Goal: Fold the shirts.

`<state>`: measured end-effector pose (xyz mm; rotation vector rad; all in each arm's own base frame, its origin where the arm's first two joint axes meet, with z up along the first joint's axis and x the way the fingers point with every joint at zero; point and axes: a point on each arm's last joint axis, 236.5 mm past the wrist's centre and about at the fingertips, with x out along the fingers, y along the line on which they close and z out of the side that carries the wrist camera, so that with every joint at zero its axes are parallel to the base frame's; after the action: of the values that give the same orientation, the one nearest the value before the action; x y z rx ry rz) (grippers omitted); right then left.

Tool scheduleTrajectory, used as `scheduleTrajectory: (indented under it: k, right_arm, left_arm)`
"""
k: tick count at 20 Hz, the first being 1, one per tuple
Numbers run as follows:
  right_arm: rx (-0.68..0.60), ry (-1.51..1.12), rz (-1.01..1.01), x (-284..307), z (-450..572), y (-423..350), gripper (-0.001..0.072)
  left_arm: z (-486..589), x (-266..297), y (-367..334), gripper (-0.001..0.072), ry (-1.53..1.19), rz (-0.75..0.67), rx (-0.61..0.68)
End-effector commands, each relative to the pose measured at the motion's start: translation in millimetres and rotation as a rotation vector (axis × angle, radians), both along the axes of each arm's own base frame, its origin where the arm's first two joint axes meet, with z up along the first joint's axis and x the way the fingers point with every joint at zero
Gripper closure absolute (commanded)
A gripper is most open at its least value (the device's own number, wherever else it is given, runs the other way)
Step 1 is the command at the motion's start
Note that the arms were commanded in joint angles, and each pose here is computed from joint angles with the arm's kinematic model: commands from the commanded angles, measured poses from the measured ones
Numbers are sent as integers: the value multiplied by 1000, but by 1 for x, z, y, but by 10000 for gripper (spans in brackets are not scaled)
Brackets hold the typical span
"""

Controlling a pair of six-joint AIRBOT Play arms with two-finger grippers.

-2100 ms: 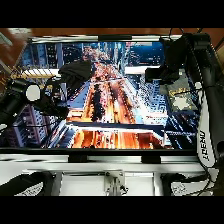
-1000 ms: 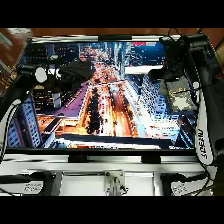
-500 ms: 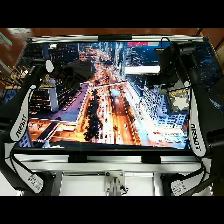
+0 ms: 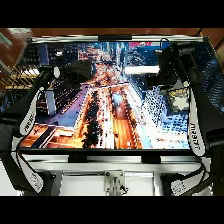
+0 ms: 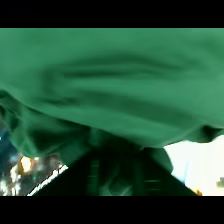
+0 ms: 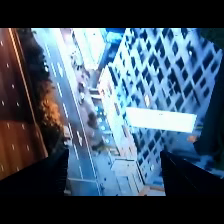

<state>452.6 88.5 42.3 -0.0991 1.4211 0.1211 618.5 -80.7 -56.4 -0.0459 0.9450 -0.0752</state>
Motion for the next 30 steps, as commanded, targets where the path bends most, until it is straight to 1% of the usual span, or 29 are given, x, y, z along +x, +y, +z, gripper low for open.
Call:
scheduleTrajectory:
  k: [1, 3, 5, 6, 8, 11, 13, 14, 16, 18, 22, 26, 27, 28, 29, 30]
  right_arm:
    - [5, 3, 0, -1, 0, 1, 27]
    - [5, 10, 1, -2, 0, 1, 27]
    - [81, 24, 29, -9, 4, 19, 28]
    - [115, 21, 52, -12, 12, 27, 28]
    - [142, -21, 70, -21, 39, 31, 29]
    - [77, -201, 71, -34, 109, 6, 29]
    - [-13, -361, 30, -49, 165, -26, 29]
    - [-63, -440, 2, -58, 192, -44, 28]
    - [-156, -597, -65, -84, 247, -80, 28]
    - [-189, -733, -130, -112, 291, -103, 29]
    - [-168, -879, -168, -152, 335, -115, 28]
    - [-162, -890, -172, -160, 339, -117, 29]
    - [-164, -885, -171, -158, 337, -116, 29]
    - [-166, -878, -170, -156, 335, -116, 28]
    - [-167, -869, -169, -154, 333, -115, 29]
    - [-169, -848, -169, -152, 327, -115, 28]
  left_arm:
    - [-2, -2, -3, 677, 14, -1, -4]
    - [17, -9, -8, 678, 34, -22, 6]
    - [66, -19, -29, 678, -6, -159, 68]
    - [104, -27, -47, 679, -60, -246, 106]
    - [196, -50, -82, 679, -228, -349, 129]
    - [340, -111, -115, 679, -498, -397, 64]
    - [407, -169, -123, 678, -590, -388, -34]
    - [424, -195, -126, 678, -592, -393, -75]
    - [427, -240, -134, 678, -522, -424, -120]
    - [401, -271, -152, 679, -388, -486, -117]
    - [316, -308, -232, 678, -178, -608, -150]
    - [223, -359, -344, 672, -66, -665, -297]
    - [210, -369, -364, 513, -53, -678, -319]
    - [203, -374, -371, 153, -39, -684, -317]
    - [197, -371, -366, -13, -15, -674, -293]
    - [193, -364, -347, -13, 22, -643, -242]
